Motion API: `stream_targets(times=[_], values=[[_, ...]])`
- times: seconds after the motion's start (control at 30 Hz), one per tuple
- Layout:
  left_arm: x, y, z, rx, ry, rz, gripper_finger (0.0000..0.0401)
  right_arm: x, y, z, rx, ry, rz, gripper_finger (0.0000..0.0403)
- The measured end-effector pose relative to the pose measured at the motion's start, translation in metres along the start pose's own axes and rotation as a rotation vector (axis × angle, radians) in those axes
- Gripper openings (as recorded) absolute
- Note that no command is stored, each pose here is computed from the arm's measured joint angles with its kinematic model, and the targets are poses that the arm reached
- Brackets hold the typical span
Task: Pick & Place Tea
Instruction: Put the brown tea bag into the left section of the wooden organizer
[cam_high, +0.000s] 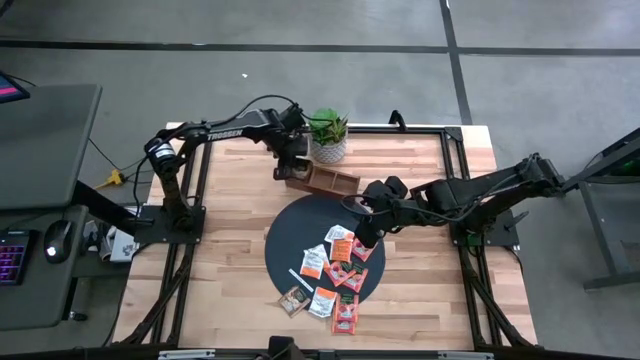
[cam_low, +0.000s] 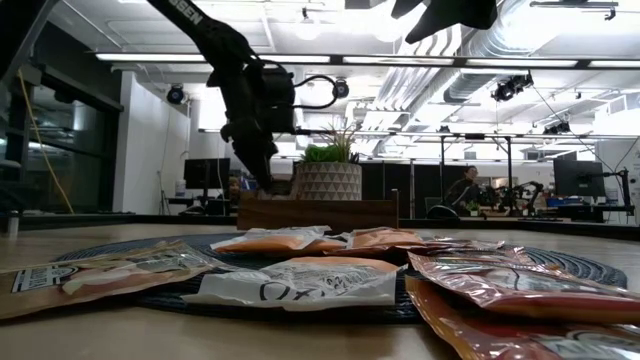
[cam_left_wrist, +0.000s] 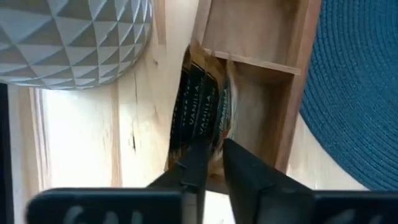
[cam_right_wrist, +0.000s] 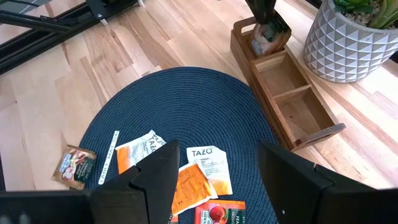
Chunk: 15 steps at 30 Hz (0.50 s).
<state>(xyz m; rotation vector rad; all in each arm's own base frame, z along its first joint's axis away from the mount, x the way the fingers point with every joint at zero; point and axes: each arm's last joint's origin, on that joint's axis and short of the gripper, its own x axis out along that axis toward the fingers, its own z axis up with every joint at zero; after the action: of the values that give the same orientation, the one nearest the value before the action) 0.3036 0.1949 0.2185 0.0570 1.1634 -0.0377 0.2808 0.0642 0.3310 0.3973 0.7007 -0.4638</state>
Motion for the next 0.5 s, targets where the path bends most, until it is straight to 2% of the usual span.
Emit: stream_targets(times=[0.17,0.27,0.5], values=[[-0.012,0.003,0.009,0.005,-0.012,0.015,0.0102,0.0,0.0,0.0,-0.009,0.0,0.0,0.0211],[-0.022,0.007,0.016,-0.004,-0.02,0.063,0.012,0.0,0.0,0.0,-0.011,0.005,0.005,0.0211],[-0.055,0.007,0.032,-0.032,-0.01,0.062,0.0127,0.0,0.001,-0.001,-0.03,0.019,0.021,0.0211]])
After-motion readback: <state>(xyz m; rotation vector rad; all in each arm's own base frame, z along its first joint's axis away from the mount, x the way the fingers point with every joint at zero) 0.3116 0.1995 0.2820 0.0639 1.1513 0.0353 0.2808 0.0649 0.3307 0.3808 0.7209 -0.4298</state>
